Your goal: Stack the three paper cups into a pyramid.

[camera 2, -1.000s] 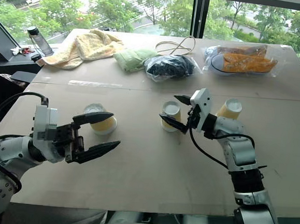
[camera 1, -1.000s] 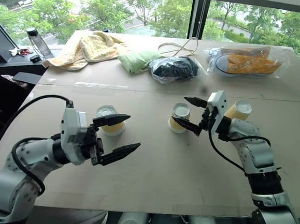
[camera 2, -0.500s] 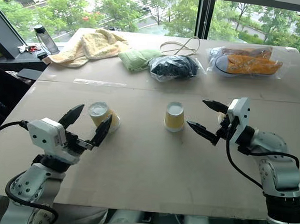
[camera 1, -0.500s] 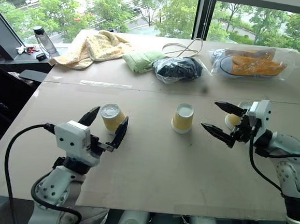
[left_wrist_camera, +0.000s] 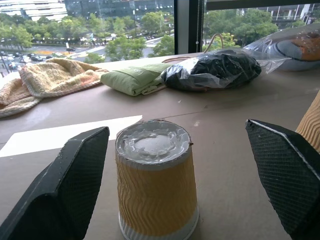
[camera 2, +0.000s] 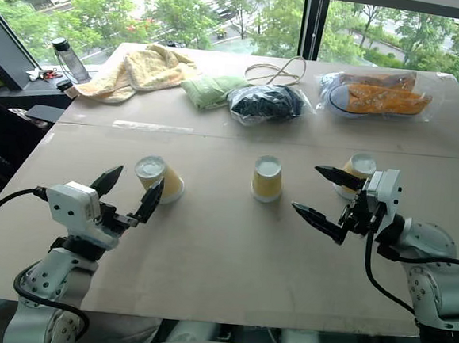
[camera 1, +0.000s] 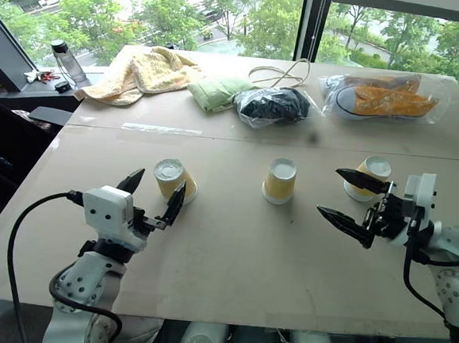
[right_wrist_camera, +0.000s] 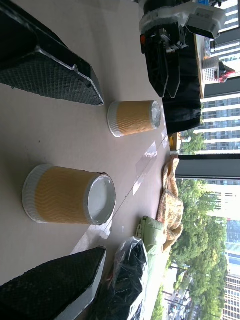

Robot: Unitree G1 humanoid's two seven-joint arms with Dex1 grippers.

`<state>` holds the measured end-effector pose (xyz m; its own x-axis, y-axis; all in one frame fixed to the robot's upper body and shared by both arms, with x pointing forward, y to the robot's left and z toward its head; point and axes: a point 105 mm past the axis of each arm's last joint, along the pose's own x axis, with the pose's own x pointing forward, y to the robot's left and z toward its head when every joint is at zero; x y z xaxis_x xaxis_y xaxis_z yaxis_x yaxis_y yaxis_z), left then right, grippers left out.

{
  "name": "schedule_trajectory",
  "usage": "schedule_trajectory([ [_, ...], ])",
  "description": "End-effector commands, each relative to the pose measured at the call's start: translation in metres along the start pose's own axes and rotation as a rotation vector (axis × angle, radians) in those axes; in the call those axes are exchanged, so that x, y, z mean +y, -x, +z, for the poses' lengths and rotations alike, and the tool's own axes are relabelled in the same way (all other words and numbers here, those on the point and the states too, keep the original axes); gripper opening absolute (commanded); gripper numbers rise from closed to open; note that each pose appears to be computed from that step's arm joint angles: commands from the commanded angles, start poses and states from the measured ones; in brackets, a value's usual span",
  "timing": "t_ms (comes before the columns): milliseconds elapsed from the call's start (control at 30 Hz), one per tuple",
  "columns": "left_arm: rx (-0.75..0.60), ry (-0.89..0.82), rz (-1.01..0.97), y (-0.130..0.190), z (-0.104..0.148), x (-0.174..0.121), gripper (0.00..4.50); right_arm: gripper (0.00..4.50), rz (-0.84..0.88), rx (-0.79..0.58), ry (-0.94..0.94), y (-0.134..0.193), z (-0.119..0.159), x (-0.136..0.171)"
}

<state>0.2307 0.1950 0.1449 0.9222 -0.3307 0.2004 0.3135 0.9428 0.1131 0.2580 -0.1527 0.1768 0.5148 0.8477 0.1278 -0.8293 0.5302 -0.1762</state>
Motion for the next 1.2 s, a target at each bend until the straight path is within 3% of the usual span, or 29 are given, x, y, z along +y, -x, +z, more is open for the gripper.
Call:
schedule_trajectory([
  [33,-0.094,0.057,-0.246,0.005,0.025,-0.033,4.5,4.45,-0.234,-0.011,0.101,0.02,0.009,-0.036],
  [200,-0.066,0.121,-0.575,0.016,0.039,-0.053,4.5,4.45,-0.432,0.09,0.124,0.041,-0.005,-0.069],
  [400,0.025,0.088,-0.811,0.02,0.046,-0.053,4.5,4.45,-0.501,0.157,0.059,0.042,-0.026,-0.081],
  [967,0.08,0.002,-0.924,0.013,0.066,-0.036,4.5,4.45,-0.578,0.156,-0.03,0.029,-0.048,-0.105],
  [1033,0.073,-0.003,-0.917,0.012,0.067,-0.035,4.5,3.93,-0.563,0.148,-0.038,0.027,-0.047,-0.105],
  [1133,0.077,-0.006,-0.92,0.011,0.067,-0.036,4.5,2.57,-0.55,0.153,-0.042,0.026,-0.049,-0.105],
  [1200,0.077,-0.004,-0.917,0.011,0.067,-0.035,4.5,2.15,-0.545,0.155,-0.046,0.025,-0.05,-0.104],
])
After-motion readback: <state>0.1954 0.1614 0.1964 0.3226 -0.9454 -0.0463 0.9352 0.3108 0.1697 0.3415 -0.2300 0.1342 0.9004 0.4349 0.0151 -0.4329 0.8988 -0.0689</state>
